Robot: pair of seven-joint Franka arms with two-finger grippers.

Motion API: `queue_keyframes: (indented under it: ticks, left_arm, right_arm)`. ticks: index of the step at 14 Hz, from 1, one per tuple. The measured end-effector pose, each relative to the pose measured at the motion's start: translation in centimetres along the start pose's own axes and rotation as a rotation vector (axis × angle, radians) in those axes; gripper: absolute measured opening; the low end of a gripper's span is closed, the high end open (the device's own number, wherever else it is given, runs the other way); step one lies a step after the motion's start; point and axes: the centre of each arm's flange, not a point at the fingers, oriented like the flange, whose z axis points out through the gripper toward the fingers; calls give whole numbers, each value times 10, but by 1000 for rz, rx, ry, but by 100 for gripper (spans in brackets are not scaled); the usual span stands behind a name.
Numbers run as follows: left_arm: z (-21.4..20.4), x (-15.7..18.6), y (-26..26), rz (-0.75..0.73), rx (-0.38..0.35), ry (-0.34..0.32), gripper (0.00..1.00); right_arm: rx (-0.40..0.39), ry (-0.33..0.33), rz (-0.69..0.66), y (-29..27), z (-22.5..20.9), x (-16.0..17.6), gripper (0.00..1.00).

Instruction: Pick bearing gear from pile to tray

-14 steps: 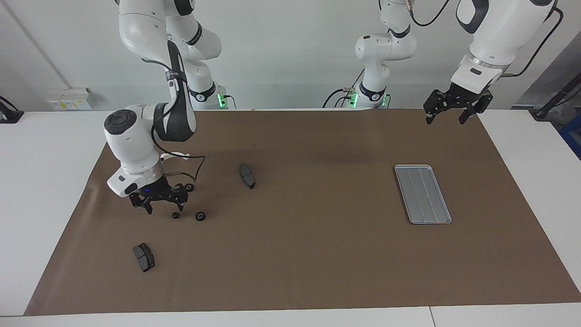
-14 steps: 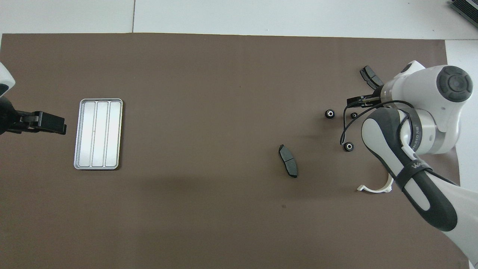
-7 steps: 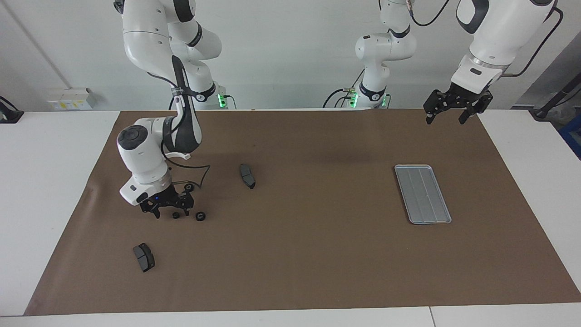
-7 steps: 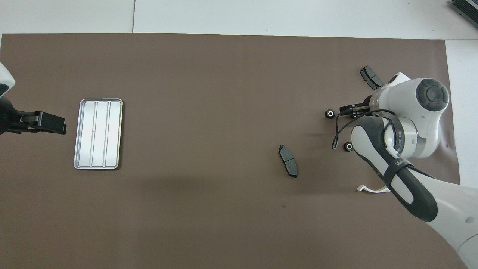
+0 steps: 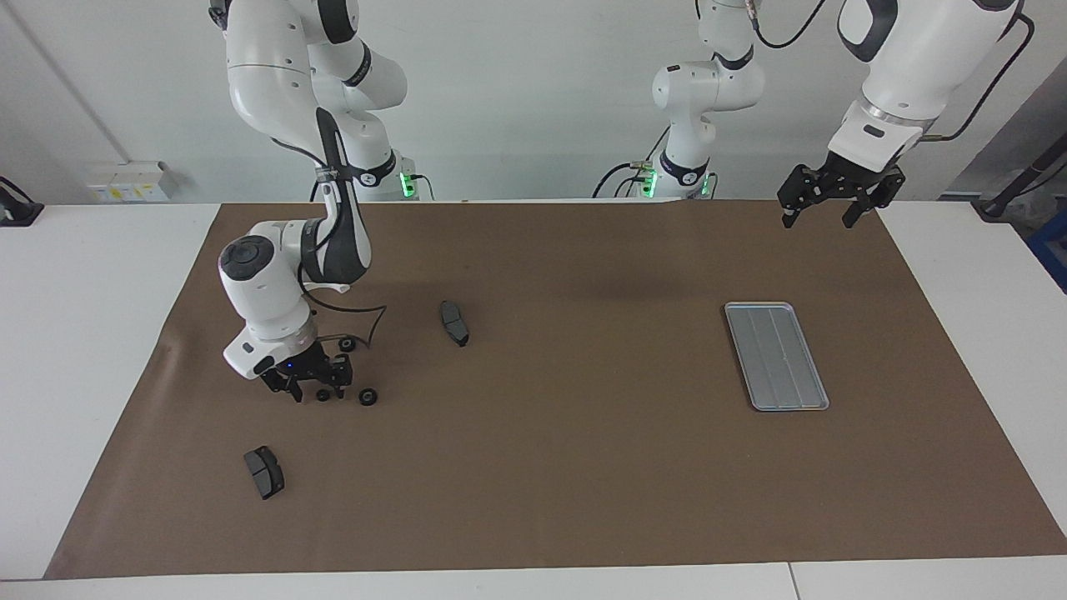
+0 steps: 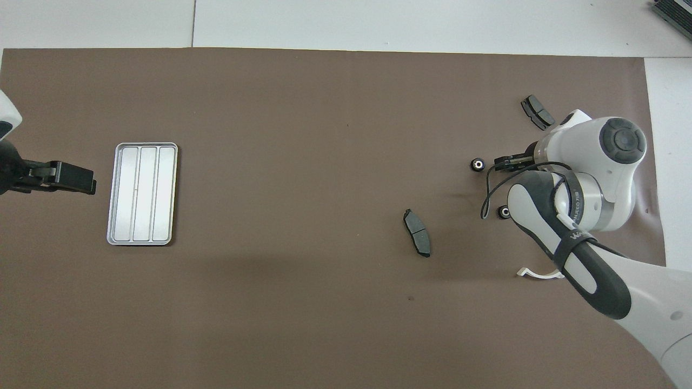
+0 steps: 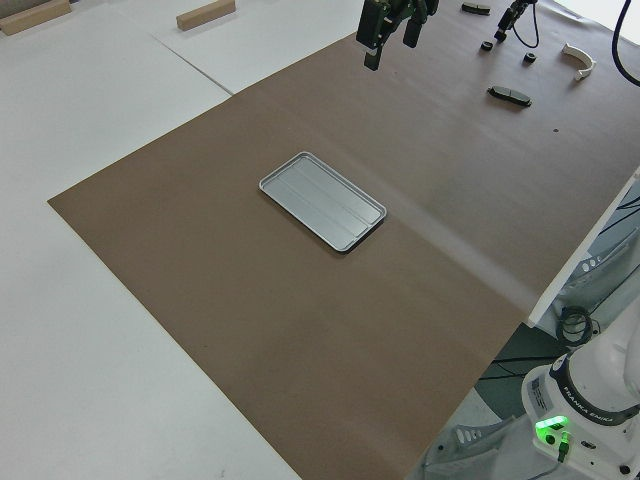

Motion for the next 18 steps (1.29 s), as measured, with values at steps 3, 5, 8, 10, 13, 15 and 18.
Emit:
queue_keyframes:
  ticks: [3,5,8,10,13,15,18]
  left_arm:
    - [0,0,0,0,0,0,100]
    - [0,0,0,0,0,0,100]
    - [0,0,0,0,0,0,100]
    - [0,0,0,0,0,0,100]
    - [0,0,0,0,0,0,100]
    - [0,0,0,0,0,0,100]
    - [0,0,0,0,0,0,100]
  right_arm:
    - [1,-12,1,0,4,-4,67]
    - [2,-21,1,0,6,-6,64]
    - [3,-29,1,0,5,-7,63]
    - [4,-32,2,0,5,-8,60]
    - [5,-36,1,-1,3,-8,48]
    - [6,-35,1,-1,2,-8,41]
    - [6,-35,2,-1,1,-8,24]
